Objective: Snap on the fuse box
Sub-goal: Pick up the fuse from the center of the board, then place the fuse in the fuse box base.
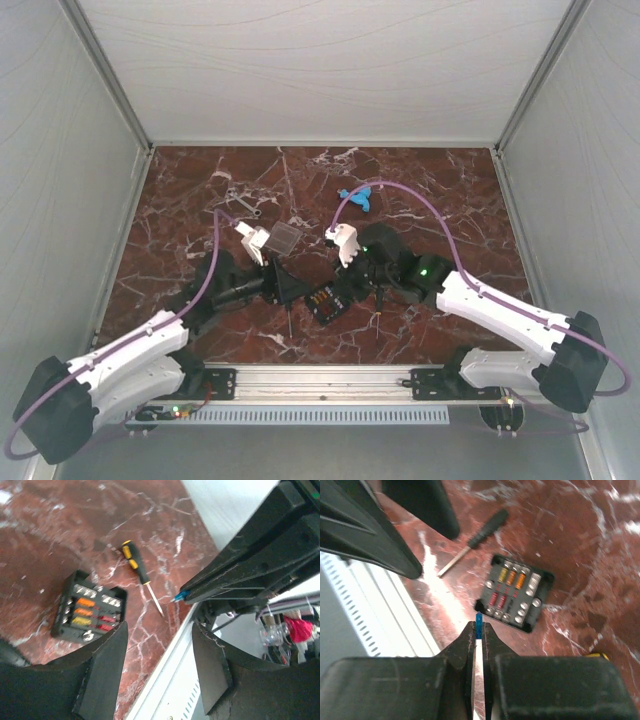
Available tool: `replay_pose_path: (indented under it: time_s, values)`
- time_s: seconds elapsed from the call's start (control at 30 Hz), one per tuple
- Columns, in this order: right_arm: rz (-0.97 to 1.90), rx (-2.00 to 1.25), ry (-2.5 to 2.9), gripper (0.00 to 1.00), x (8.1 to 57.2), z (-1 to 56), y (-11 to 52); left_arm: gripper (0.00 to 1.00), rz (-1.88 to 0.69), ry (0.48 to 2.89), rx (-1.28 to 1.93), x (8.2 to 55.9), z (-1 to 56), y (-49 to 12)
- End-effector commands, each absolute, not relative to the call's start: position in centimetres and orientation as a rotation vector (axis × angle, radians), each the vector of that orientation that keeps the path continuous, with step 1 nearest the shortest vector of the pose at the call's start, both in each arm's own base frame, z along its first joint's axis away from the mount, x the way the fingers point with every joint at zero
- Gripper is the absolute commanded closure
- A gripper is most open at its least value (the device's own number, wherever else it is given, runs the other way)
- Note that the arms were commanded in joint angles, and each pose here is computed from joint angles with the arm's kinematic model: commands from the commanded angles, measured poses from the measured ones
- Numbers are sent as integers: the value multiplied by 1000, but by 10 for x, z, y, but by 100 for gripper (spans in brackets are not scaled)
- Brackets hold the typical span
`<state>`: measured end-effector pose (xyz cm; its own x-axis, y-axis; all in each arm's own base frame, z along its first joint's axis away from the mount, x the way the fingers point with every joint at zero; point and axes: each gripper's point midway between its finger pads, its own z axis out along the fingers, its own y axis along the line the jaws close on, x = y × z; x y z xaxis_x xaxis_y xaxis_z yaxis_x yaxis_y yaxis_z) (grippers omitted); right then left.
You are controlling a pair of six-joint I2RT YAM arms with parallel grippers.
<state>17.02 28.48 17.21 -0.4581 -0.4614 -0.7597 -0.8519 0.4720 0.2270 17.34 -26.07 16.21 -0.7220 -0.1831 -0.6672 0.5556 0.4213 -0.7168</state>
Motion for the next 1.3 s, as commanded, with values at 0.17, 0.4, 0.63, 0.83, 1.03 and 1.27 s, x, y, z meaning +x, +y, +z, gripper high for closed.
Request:
replay_pose_path:
  time_s: [0.17, 0.4, 0.63, 0.83, 1.03, 1.27]
  values:
    - [533, -833, 2150, 100, 196, 132, 274, 46, -1250, 2291, -10, 182, 106, -251]
    - [407, -851, 2181, 100, 195, 102, 279, 53, -1240, 2476, -72, 177, 74, -260]
    - [365, -838, 2204, 100, 192, 89, 284, 59, -1187, 2577, -94, 178, 57, -265]
    - [341, -851, 2250, 100, 188, 74, 286, 63, -1155, 2619, -117, 181, 48, -267]
    - [325, -852, 2277, 100, 187, 62, 287, 65, -1139, 2658, -135, 182, 40, -269]
    - [343, -846, 2284, 100, 186, 59, 291, 66, -1123, 2688, -150, 184, 33, -271]
